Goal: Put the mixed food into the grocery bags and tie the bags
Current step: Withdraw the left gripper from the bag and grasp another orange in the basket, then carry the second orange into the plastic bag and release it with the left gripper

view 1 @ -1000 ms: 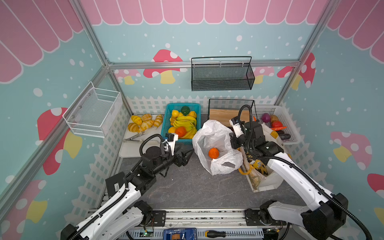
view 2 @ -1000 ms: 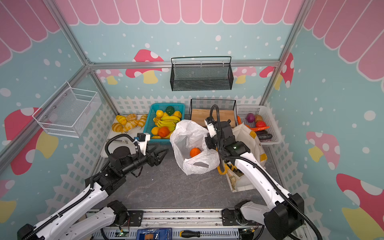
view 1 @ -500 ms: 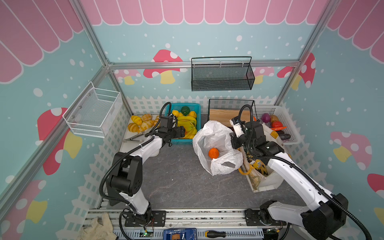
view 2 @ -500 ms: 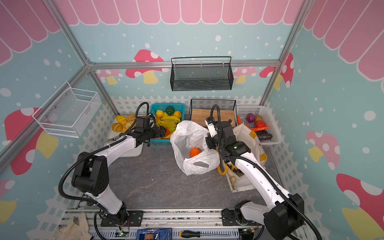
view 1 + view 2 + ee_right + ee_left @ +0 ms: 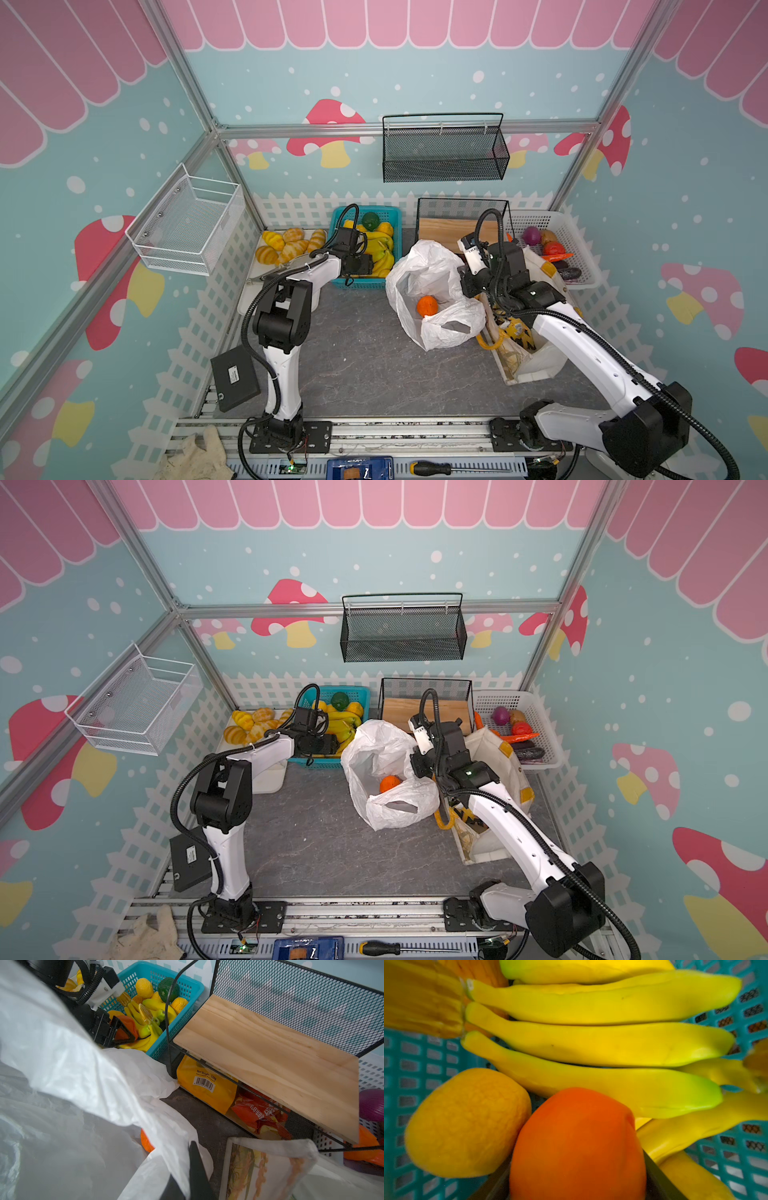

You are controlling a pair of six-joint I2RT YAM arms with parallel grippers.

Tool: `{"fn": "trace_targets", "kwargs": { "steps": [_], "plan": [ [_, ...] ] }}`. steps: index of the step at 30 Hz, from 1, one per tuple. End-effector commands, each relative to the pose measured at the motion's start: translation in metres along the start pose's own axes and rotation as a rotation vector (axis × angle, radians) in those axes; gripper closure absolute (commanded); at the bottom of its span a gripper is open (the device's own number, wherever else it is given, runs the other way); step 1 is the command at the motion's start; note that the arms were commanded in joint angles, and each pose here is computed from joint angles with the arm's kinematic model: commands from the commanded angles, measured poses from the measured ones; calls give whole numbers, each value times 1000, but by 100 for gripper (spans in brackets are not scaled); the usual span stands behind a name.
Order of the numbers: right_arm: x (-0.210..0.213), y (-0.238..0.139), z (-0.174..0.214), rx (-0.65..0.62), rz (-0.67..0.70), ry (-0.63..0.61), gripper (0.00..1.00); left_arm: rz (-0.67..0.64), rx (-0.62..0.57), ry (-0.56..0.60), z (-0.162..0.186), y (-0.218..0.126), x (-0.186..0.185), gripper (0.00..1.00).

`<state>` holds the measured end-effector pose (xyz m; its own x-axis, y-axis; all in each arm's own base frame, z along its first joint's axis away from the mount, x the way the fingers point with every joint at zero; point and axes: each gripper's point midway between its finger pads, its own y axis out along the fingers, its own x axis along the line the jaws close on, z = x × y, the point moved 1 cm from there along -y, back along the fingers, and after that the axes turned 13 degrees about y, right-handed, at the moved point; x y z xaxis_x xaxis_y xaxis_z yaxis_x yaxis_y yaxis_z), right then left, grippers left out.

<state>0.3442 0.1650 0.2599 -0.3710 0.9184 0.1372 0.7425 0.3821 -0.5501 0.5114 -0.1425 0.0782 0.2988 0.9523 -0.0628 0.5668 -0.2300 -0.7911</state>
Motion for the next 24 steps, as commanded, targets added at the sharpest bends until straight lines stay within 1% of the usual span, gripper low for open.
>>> {"fn": "trace_targets", "kwargs": {
  "steps": [1, 4, 8, 10, 12, 15, 18, 21, 24],
  "plan": [
    [1, 2, -2, -8, -14, -10, 100, 5, -8, 11, -5, -3, 0, 41],
    [1, 3, 1, -3, -11, -8, 100, -2, -84, -1, -19, -30, -1, 46],
    [-1, 3, 3, -3, -6, -2, 100, 2, -247, -67, -34, -86, -6, 48],
    [-2, 4, 4, -4, 1, 1, 100, 59, -344, -120, -32, -117, -22, 49],
    [-2, 4, 4, -8, -2, 6, 100, 115, -410, -134, -23, -143, -42, 49],
    [-1, 3, 4, -14, -7, 8, 100, 142, -437, -93, 10, -177, -75, 49],
    [-1, 3, 5, -16, -7, 5, 100, 247, -496, -42, 45, -216, -116, 50],
    [-1, 4, 5, -17, -13, 3, 100, 411, -615, 77, 71, -266, -161, 51],
    [0, 4, 4, -22, -19, 2, 100, 558, -773, 177, 81, -311, -194, 51]
  ]
}}
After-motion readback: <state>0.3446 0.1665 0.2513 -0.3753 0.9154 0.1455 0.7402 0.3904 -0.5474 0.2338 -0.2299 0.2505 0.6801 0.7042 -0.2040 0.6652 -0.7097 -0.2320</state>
